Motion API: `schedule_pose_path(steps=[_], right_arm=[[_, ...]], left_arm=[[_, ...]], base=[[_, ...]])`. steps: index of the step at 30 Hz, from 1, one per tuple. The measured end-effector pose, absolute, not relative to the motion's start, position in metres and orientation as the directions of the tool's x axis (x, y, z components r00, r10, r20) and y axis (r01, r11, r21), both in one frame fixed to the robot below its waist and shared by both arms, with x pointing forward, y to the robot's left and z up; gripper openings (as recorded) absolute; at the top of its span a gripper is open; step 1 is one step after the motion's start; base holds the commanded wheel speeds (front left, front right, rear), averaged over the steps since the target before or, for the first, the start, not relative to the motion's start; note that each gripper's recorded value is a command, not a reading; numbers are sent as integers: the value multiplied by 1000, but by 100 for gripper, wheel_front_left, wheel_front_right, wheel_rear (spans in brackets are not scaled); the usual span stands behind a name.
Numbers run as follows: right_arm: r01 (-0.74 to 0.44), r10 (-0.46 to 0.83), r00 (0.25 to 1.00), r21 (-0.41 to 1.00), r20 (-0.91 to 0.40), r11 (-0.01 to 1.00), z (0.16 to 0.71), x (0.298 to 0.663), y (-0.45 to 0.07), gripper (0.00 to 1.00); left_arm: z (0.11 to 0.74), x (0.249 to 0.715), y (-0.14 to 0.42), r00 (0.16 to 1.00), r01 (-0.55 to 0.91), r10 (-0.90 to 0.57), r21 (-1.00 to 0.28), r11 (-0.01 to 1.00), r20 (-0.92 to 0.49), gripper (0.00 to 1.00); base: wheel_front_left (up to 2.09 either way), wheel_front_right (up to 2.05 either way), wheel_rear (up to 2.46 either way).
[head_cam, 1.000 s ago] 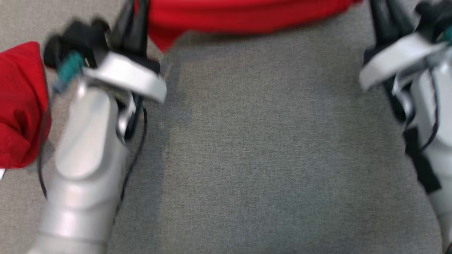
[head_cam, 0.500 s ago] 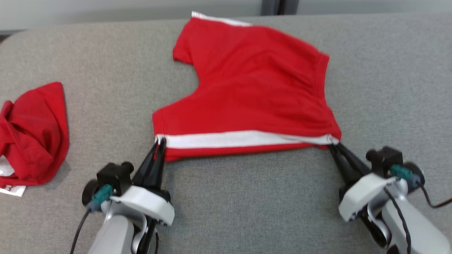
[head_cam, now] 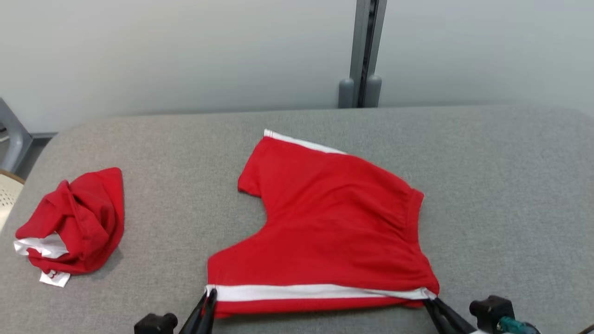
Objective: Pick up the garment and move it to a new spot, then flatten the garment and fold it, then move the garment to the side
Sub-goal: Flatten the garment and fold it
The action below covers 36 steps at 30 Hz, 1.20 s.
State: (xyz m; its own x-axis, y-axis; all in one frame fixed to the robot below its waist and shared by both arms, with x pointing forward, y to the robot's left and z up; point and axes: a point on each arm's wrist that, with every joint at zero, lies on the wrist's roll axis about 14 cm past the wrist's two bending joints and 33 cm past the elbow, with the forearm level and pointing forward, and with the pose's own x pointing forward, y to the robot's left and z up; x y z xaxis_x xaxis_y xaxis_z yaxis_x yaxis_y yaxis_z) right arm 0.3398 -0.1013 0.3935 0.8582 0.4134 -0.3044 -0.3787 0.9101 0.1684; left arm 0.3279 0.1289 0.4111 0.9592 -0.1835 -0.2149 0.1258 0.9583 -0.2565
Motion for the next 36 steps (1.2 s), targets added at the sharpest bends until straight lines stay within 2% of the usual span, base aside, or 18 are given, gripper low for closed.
schedule_pose_path(steps=[6,10,12,16,21,27,36], right_arm=[[-397,435,849,183,-300,899,394,319,-95,0],[-378,422,868,204,-261,903,404,327,-97,0],[-365,413,877,220,-244,905,408,334,-97,0],[-358,399,901,231,-168,905,431,370,-97,0],[-327,369,921,262,-126,908,441,410,-98,0],[-264,320,938,318,-136,910,431,454,-104,0],[-213,287,941,344,-181,915,410,484,-110,0]], left_arm=[[409,308,134,962,109,-166,-253,961,-219,0],[418,318,132,965,133,-180,-236,963,-189,0],[432,335,123,967,174,-209,-220,960,-145,0],[469,384,107,961,267,-276,-167,949,-32,0],[493,441,94,933,360,-359,-73,930,30,0],[499,515,78,887,458,-460,46,888,30,0],[468,573,63,843,539,-536,93,837,-58,0]], base=[[0,0,0],[0,0,0],[0,0,0],[0,0,0],[0,0,0],[0,0,0],[0,0,0]])
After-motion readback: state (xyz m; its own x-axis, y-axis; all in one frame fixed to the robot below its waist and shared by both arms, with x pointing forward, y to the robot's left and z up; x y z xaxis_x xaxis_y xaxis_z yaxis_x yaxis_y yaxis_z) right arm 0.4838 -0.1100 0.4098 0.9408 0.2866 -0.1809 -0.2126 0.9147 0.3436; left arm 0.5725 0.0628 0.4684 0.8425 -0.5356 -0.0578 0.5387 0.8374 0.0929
